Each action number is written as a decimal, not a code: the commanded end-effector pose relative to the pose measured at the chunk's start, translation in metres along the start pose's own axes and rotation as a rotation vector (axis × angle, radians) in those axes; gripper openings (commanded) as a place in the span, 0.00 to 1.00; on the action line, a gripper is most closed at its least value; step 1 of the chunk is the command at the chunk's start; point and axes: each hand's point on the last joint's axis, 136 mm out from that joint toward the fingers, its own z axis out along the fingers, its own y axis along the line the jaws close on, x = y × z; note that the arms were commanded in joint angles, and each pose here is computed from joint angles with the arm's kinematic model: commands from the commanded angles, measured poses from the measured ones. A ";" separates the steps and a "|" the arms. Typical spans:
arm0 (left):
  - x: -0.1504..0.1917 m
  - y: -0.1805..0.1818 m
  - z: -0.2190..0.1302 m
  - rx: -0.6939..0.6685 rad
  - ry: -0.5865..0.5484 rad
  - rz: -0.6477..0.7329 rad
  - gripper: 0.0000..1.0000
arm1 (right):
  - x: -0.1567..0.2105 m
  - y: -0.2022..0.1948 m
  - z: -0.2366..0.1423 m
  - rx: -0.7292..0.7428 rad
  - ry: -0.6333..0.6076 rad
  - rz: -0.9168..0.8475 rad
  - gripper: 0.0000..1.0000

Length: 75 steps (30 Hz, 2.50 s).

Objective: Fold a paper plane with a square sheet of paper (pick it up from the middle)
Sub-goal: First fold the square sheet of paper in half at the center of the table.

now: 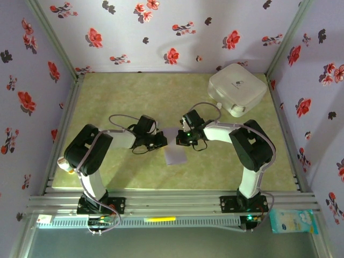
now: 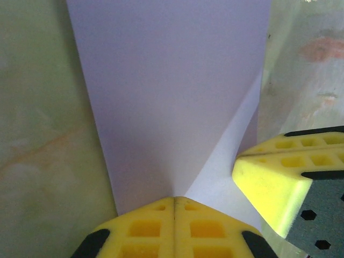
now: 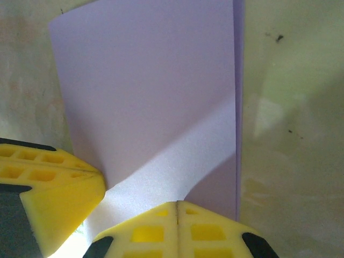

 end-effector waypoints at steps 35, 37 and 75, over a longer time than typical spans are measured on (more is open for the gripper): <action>0.033 -0.031 -0.024 0.127 0.001 -0.058 0.07 | 0.046 -0.072 0.006 0.262 0.122 0.098 0.00; 0.037 -0.035 -0.023 0.148 0.003 -0.066 0.08 | 0.045 -0.071 0.005 0.261 0.119 0.099 0.00; 0.115 -0.001 -0.040 -0.104 0.143 0.089 0.14 | 0.038 -0.064 0.004 0.246 0.108 0.098 0.00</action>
